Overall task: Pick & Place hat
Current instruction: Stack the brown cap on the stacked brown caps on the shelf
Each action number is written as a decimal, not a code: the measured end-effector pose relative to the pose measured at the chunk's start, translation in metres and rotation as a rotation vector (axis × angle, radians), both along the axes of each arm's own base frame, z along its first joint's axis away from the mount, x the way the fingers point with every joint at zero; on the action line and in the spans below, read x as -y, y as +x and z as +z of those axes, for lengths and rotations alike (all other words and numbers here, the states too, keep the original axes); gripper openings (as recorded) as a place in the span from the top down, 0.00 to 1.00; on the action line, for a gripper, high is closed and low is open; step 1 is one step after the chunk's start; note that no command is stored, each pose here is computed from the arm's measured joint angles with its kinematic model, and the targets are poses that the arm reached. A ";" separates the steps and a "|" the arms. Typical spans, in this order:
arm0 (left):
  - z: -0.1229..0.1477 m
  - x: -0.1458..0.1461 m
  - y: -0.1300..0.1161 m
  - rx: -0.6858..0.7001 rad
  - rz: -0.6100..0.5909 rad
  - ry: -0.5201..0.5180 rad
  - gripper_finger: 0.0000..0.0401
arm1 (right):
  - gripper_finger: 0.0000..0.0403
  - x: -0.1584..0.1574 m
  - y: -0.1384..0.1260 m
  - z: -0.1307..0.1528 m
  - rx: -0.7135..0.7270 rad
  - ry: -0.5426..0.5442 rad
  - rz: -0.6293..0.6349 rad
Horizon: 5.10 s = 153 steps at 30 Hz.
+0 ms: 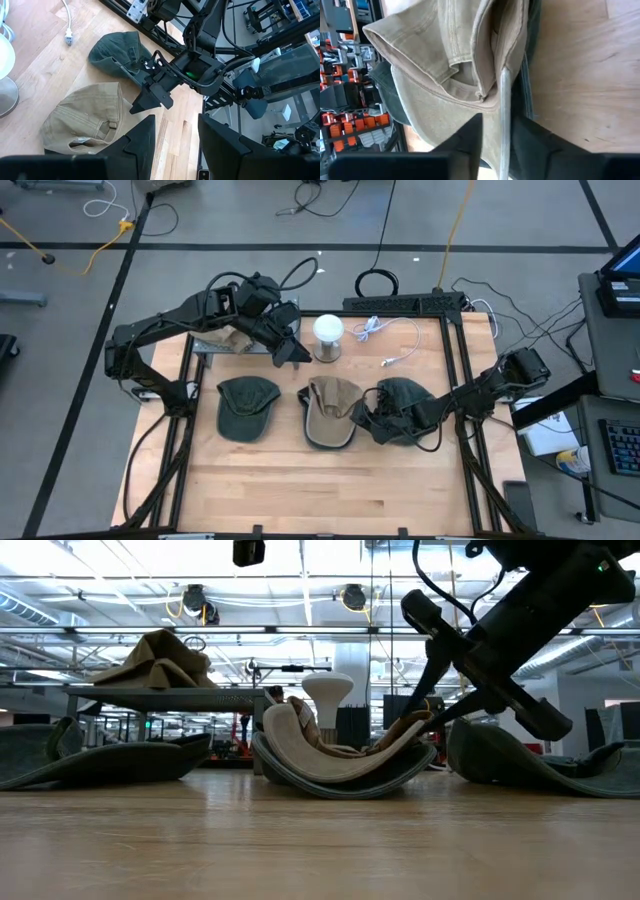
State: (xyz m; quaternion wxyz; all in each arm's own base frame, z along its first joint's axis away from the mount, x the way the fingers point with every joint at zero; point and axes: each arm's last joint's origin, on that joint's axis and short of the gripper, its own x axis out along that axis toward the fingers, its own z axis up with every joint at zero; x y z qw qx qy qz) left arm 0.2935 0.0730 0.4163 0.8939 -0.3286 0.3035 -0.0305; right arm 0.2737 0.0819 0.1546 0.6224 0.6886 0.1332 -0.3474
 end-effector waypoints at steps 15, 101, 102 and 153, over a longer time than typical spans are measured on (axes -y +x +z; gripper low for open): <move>0.000 0.000 0.000 -0.015 0.025 -0.041 0.62 | 0.98 -0.001 -0.001 0.002 -0.013 -0.052 0.055; -0.037 0.019 0.050 -0.186 0.015 -0.418 0.81 | 0.99 0.034 -0.090 0.146 0.306 -0.888 0.779; -0.037 0.019 0.050 -0.183 0.012 -0.411 0.86 | 0.98 0.034 -0.090 0.146 0.309 -0.887 0.784; 0.055 0.017 -0.085 0.120 0.645 0.132 0.95 | 0.89 0.049 -0.106 0.160 0.359 -1.126 0.872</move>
